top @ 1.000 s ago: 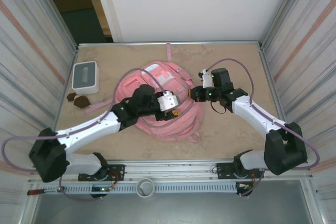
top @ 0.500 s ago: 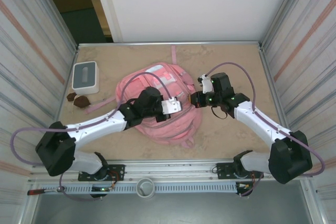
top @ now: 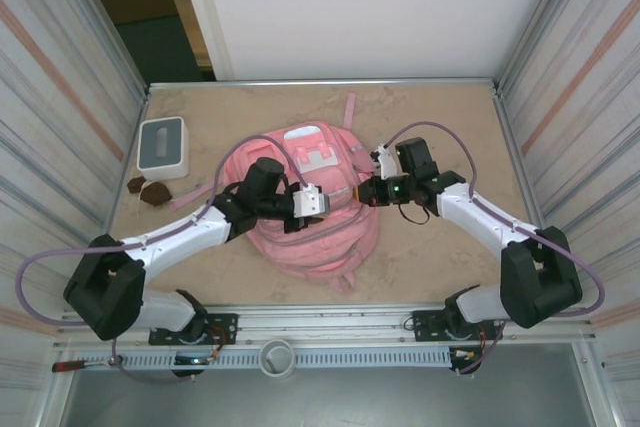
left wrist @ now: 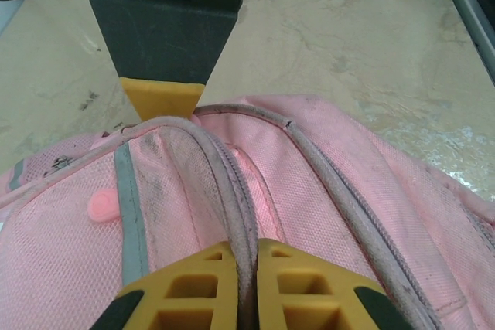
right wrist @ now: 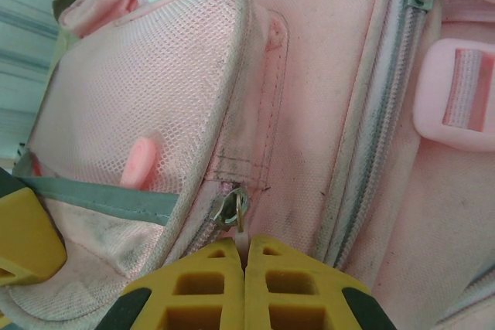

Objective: Pack books, pencil case, and school supplies into a backpack

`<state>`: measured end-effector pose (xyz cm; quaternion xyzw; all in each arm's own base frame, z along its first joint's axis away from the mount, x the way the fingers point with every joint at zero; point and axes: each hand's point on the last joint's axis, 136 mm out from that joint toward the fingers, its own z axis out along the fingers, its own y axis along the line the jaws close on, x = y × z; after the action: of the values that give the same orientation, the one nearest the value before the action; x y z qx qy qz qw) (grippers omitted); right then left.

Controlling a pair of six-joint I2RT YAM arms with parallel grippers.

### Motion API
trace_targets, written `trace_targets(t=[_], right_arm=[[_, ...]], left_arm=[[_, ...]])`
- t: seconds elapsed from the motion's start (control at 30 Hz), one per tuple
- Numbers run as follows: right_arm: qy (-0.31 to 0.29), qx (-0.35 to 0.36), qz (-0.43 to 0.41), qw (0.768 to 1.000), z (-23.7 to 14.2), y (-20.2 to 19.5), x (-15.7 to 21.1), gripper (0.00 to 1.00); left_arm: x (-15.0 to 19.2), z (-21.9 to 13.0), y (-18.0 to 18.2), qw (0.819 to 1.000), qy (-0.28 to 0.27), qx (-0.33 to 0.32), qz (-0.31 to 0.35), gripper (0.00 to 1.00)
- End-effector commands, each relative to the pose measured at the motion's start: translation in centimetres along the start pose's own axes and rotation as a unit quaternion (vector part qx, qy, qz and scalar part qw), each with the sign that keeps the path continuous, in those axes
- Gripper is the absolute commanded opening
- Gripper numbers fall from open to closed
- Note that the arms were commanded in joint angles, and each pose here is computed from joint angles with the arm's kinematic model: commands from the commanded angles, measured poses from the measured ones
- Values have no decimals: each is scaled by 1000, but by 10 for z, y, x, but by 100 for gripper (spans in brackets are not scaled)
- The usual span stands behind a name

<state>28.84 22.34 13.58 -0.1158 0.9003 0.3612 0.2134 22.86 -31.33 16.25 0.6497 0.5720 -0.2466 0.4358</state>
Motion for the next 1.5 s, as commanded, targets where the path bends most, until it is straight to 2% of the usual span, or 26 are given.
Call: trace_targets(t=[0.0,0.13,0.3,0.47,0.57,0.7,0.8,0.93,1.0,1.03,1.1,1.2,1.27,1.37,1.47], right_arm=[[-36,73,28,996,-11,-34,-16,2],[-44,78,18,996,-24,-33,-17,14],[-60,89,12,994,-44,-36,-18,34],[-99,143,21,984,-70,-52,-26,43],[-136,228,33,963,-95,-73,-32,48],[-189,337,53,921,-131,-104,-38,56],[-220,390,53,893,-152,-116,-39,69],[-257,448,45,855,-178,-127,-41,85],[-276,474,46,835,-189,-133,-41,97],[-285,486,47,825,-194,-137,-40,99],[-295,508,50,807,-199,-145,-38,99],[-310,546,58,776,-205,-162,-33,99],[-311,572,60,756,-204,-179,-27,99],[-309,591,50,744,-193,-205,-23,99],[-309,580,27,753,-175,-225,-24,99]], left_arm=[[-47,-8,-11,993,-96,52,53,5],[-44,-7,-4,993,-101,47,47,5],[-41,0,4,993,-103,44,45,6],[-32,9,22,994,-99,36,35,8],[-24,15,42,996,-84,9,21,19],[-22,15,51,997,-74,-13,0,52],[-32,1,53,995,-91,-42,-16,64],[-36,-34,72,984,-88,-148,-43,75],[-28,-56,88,970,-82,-218,-74,78],[-21,-71,98,957,-77,-261,-96,82],[-2,-100,115,928,-65,-340,-137,85],[46,-150,134,859,-23,-469,-203,95],[85,-181,137,809,14,-537,-239,97],[137,-207,133,764,37,-585,-271,97],[178,-220,132,737,58,-606,-295,97]])
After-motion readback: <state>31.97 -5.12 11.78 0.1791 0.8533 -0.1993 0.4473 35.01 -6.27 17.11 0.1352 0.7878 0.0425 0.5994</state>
